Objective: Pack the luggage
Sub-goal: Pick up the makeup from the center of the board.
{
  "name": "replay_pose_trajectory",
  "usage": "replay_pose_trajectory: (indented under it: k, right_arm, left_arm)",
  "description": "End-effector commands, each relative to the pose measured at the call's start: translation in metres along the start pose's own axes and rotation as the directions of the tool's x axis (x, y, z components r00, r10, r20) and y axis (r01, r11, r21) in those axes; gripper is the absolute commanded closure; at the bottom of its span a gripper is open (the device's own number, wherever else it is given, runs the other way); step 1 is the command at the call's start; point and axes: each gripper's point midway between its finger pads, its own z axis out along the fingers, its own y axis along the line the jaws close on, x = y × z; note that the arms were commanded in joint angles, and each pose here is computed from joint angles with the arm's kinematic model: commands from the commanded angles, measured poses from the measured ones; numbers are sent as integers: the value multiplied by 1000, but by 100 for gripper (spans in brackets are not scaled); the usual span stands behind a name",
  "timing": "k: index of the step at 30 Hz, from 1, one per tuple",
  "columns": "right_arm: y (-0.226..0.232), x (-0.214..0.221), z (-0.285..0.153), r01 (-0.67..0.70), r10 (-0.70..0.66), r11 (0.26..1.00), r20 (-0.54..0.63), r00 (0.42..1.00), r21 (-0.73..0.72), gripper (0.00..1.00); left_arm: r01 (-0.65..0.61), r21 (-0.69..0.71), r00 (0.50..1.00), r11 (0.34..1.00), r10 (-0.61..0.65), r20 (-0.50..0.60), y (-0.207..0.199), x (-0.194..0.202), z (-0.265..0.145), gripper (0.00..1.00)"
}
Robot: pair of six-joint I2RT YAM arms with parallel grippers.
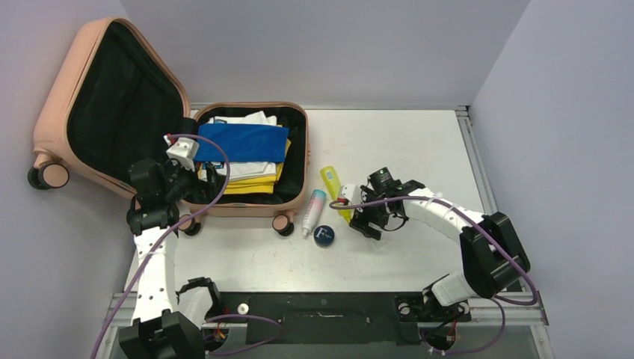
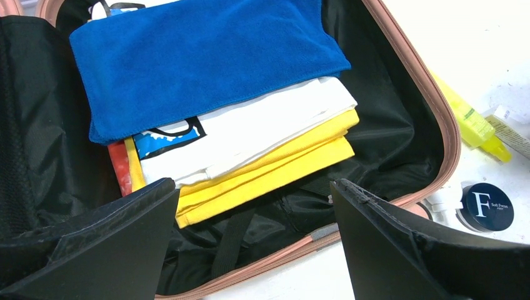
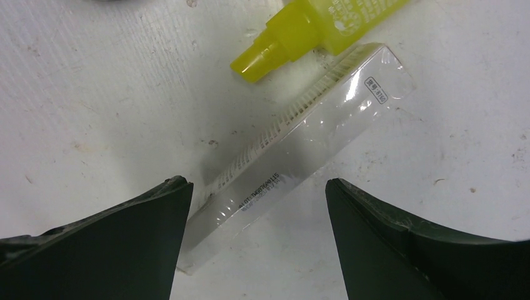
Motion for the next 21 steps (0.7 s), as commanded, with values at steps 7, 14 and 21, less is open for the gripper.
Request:
replay_pose_trajectory:
  k: [7, 14, 21]
  right_arm:
    - [-18, 6, 14, -5, 11, 997, -74, 997, 75, 40]
    - [-34, 18, 13, -85, 97, 989, -103, 990, 118, 60]
    - [-57, 28, -1, -222, 232, 960, -46, 972, 172, 80]
  left_arm:
    - [-50, 22, 998, 999, 49, 46, 1, -11, 2, 4]
    - [-48, 17, 998, 999, 47, 45, 3, -10, 1, 4]
    - [-40, 18, 998, 999, 39, 52, 3, -11, -2, 4]
